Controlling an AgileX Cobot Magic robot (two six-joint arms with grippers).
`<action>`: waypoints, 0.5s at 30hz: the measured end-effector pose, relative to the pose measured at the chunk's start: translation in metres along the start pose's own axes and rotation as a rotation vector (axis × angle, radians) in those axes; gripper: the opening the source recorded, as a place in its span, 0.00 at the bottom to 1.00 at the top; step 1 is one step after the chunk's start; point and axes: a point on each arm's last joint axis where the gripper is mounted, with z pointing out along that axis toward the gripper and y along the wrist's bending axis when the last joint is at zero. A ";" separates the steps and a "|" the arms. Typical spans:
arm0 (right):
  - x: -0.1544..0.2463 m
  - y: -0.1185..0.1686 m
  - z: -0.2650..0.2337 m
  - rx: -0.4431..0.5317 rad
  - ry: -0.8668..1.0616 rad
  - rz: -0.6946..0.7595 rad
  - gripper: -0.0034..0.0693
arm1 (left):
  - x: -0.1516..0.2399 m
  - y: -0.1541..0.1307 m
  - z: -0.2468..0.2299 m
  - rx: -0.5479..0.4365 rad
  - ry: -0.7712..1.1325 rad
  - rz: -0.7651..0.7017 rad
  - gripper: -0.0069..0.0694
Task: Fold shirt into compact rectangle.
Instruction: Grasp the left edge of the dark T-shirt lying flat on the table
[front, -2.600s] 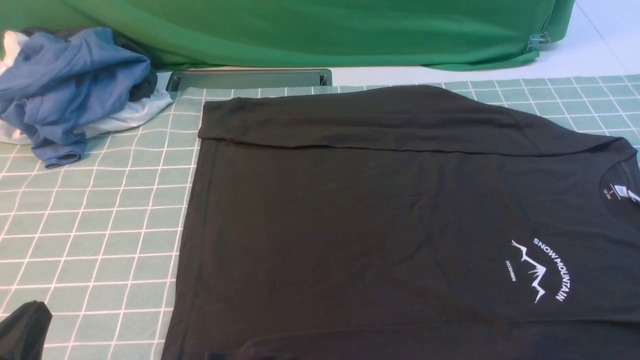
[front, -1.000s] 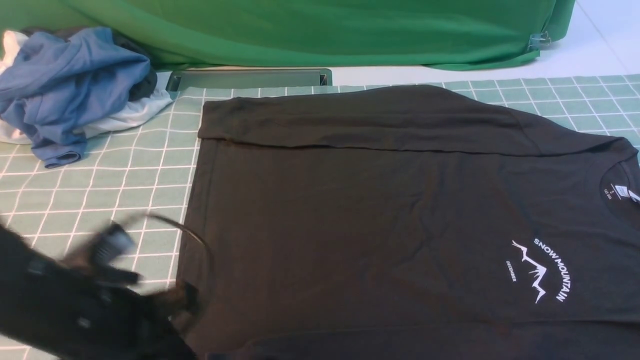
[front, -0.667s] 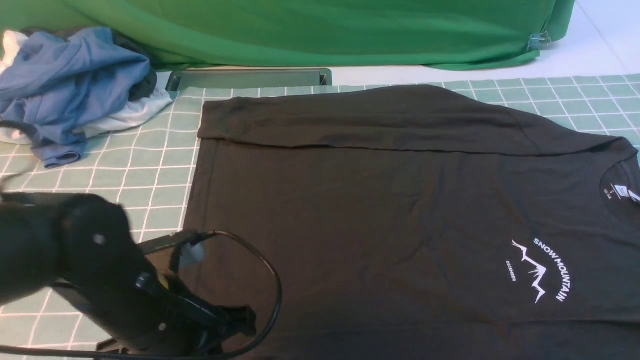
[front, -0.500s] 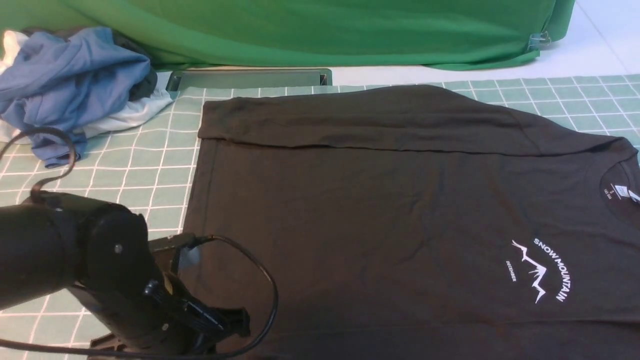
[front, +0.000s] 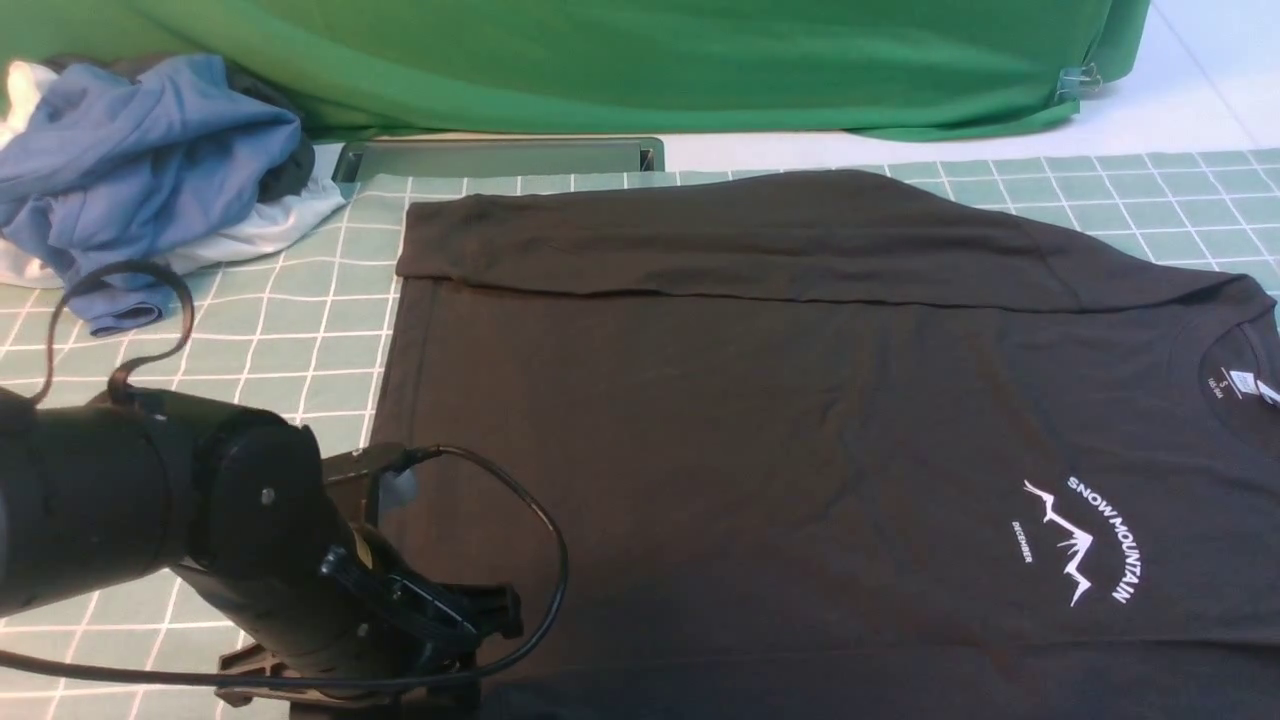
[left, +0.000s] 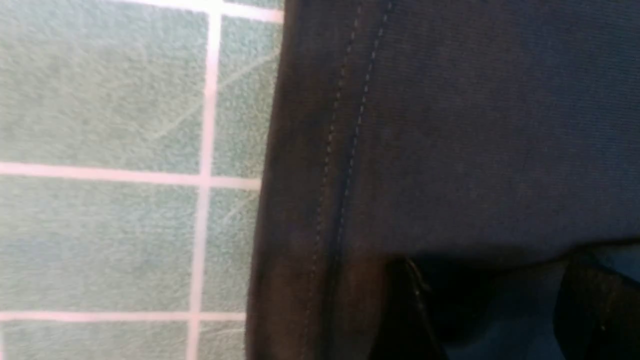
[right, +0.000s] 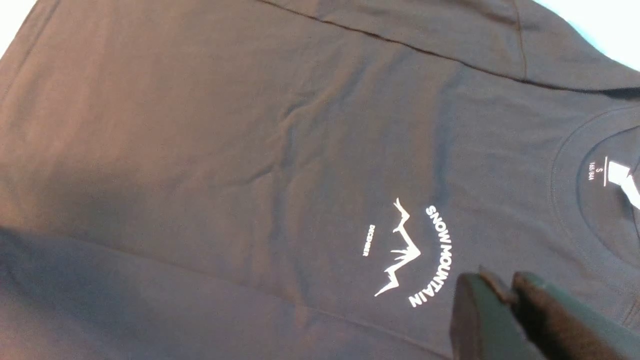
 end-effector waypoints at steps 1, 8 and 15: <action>0.000 0.000 0.000 0.000 0.000 0.000 0.19 | 0.000 0.000 0.002 0.001 0.005 -0.007 0.58; 0.000 0.000 0.000 0.001 -0.001 -0.009 0.21 | 0.002 0.000 0.009 0.014 0.019 -0.044 0.58; -0.001 0.000 0.000 0.001 -0.007 -0.018 0.23 | 0.003 0.001 0.009 0.010 0.032 -0.022 0.41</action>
